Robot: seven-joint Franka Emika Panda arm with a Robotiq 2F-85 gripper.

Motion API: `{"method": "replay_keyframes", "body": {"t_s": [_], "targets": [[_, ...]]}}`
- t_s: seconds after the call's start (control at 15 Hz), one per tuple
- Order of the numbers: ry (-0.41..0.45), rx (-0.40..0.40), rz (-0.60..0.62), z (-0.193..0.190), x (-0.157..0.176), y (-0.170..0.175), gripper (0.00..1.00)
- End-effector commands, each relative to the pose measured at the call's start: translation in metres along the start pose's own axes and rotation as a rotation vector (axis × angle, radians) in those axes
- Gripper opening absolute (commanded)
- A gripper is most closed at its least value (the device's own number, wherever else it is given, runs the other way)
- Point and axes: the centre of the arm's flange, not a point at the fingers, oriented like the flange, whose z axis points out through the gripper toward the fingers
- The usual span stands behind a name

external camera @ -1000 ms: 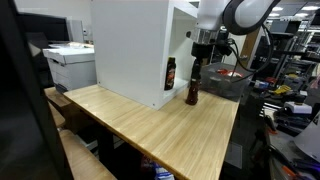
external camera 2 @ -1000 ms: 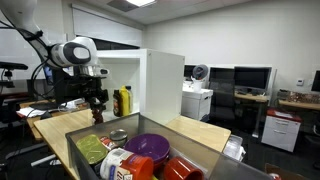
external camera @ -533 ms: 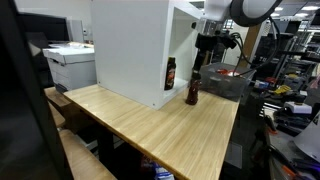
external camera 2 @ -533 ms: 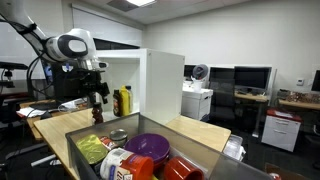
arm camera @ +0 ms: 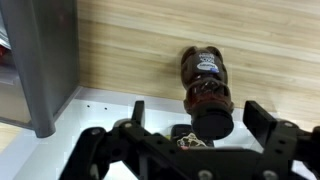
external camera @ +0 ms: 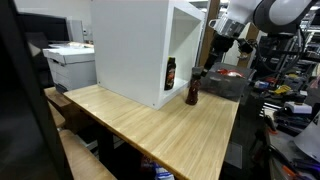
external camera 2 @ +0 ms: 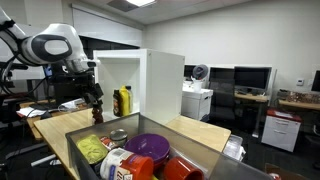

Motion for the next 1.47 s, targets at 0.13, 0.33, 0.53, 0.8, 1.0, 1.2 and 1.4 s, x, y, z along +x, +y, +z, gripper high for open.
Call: {"method": "replay_keyframes", "body": {"t_s": [0.13,0.33,0.53,0.8,1.0,1.2,1.4], "targets": [[0.108,0.025,0.031,-0.001,-0.021,0.002,1.00],[0.072,0.068,0.063,0.002,-0.019,0.000,1.00],[0.052,0.090,0.092,0.008,-0.021,-0.003,1.00],[0.045,0.080,0.098,0.018,-0.023,-0.004,0.99],[0.037,0.081,0.099,0.025,-0.024,-0.004,0.95],[0.045,0.076,0.087,0.031,-0.021,-0.007,0.65],[0.057,0.075,0.084,0.033,-0.018,-0.008,0.45]]}}
